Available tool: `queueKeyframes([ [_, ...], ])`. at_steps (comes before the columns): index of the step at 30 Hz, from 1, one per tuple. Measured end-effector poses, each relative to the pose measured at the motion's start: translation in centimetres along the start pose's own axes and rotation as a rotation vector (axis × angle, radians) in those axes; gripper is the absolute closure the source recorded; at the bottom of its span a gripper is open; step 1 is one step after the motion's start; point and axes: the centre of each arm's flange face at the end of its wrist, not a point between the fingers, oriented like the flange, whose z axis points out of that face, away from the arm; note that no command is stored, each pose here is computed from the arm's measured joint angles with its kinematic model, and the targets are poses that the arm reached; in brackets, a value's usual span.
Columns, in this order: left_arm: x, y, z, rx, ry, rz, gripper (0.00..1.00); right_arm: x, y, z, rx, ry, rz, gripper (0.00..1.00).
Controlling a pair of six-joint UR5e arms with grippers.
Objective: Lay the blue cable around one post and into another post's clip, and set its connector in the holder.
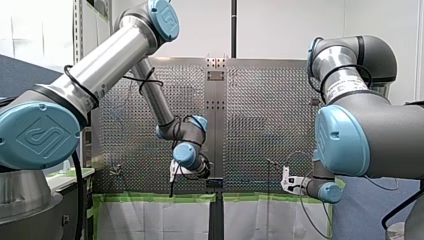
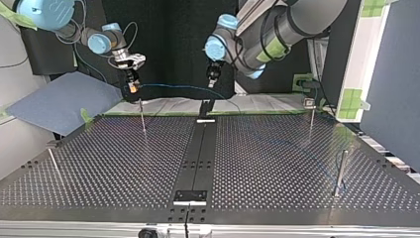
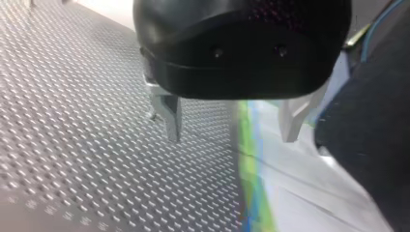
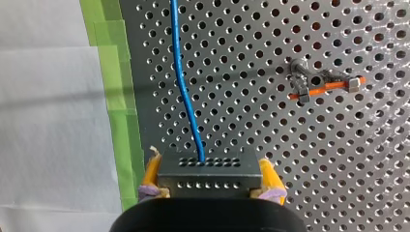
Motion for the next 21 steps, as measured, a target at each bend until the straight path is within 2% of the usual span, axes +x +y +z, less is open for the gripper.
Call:
queueKeyframes([
  [4,-1.1,-1.2,0.8,0.024,-0.055,-0.007,0.01,0.0,0.0,0.0,0.001,0.001,0.001,1.0],
  [7,-1.0,-1.8,1.0,0.038,-0.074,0.004,0.01,0.0,0.0,0.0,0.001,0.0,0.001,1.0],
  [14,1.7,-2.7,1.4,0.056,-0.082,0.041,0.01,0.0,-0.1,0.0,0.001,0.0,0.001,1.0],
  [21,4.0,-2.9,2.6,0.064,-0.098,0.029,0.01,0.0,-0.1,0.0,0.001,-0.001,0.002,1.0],
])
